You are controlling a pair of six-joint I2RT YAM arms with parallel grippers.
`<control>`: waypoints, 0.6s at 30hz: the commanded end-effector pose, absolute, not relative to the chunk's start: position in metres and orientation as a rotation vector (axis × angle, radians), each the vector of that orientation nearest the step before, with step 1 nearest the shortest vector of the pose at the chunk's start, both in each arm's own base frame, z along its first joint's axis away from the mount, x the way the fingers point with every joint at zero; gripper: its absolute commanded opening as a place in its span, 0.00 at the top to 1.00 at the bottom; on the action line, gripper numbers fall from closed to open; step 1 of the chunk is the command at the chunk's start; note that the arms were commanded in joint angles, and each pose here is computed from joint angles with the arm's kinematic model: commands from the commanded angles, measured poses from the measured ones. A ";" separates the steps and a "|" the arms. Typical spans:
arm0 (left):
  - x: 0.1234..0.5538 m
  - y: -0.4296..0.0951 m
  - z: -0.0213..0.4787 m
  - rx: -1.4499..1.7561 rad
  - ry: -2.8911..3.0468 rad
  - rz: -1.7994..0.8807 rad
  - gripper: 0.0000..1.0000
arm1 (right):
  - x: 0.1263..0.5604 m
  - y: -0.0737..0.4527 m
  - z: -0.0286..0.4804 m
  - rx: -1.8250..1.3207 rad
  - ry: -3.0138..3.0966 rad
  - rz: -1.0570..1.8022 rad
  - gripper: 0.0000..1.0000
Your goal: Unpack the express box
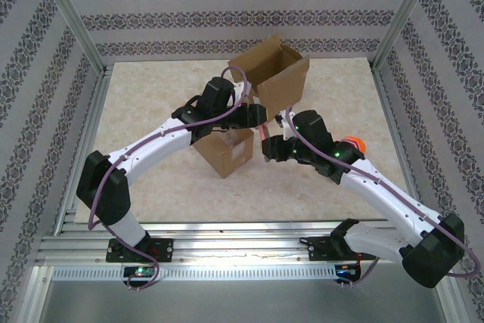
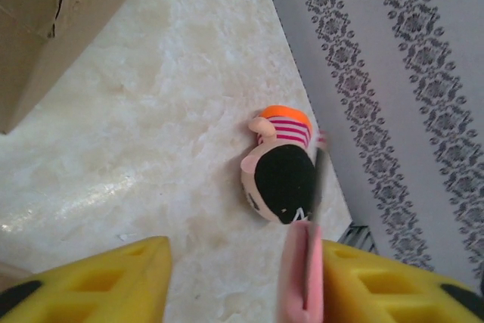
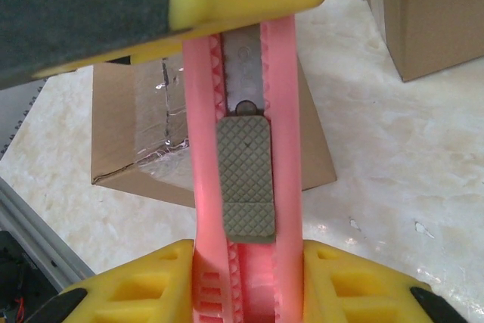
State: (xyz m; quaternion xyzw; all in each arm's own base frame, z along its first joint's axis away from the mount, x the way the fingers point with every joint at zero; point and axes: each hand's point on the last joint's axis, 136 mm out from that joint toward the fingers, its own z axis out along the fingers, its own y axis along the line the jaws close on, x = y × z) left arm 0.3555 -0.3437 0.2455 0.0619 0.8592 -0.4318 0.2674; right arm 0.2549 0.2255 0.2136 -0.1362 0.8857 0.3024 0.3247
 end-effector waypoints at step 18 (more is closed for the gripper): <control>0.360 -0.346 0.253 0.160 2.268 -1.170 1.00 | 0.257 0.233 0.236 -0.341 2.235 0.857 0.60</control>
